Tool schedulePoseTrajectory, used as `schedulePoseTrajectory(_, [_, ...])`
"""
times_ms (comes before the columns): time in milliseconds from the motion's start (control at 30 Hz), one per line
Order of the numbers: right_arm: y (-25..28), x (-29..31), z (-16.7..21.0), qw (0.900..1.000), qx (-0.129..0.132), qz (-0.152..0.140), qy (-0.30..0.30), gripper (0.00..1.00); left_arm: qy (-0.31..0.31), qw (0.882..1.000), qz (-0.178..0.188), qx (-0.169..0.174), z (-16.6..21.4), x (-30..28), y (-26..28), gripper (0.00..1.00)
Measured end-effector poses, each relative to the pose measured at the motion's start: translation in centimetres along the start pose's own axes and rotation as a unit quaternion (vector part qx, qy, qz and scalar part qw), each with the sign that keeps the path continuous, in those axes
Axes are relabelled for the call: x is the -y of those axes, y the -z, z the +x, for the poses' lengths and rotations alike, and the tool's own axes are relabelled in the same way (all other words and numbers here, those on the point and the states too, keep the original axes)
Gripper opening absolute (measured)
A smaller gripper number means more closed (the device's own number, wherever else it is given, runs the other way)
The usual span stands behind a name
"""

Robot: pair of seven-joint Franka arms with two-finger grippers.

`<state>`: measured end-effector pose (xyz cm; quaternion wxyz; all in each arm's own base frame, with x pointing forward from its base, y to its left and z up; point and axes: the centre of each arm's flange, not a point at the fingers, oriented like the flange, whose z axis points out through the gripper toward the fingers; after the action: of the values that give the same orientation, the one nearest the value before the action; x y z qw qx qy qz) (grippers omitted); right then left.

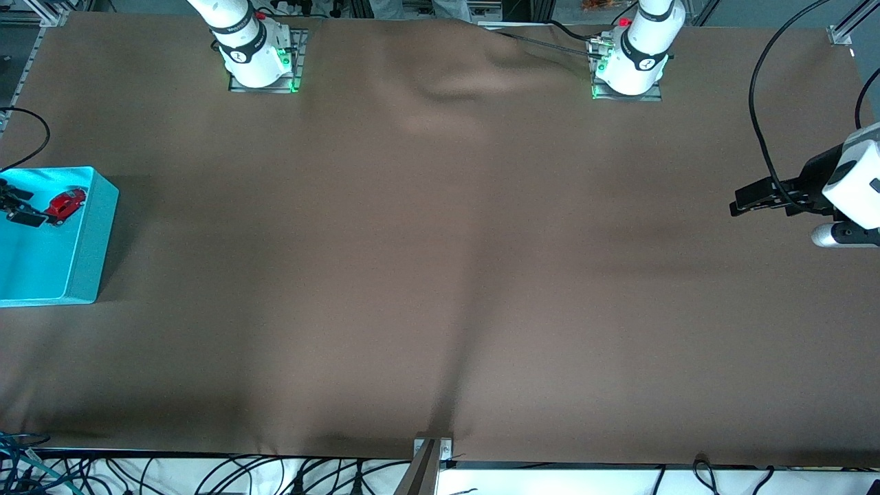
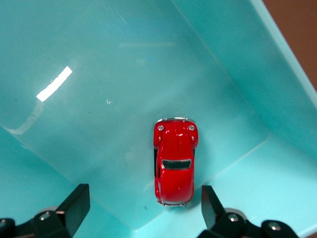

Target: Wind red beetle toy and store in blue box

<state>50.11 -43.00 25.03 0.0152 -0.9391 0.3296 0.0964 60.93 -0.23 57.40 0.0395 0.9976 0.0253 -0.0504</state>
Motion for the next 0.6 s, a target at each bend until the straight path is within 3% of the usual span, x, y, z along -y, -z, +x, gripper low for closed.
schedulePoseTrajectory(600, [4.7, -0.4, -2.2, 1.0, 0.028, 0.001, 0.0, 1.0, 0.0, 1.0, 0.0, 0.0, 0.0, 0.0, 0.0, 1.0])
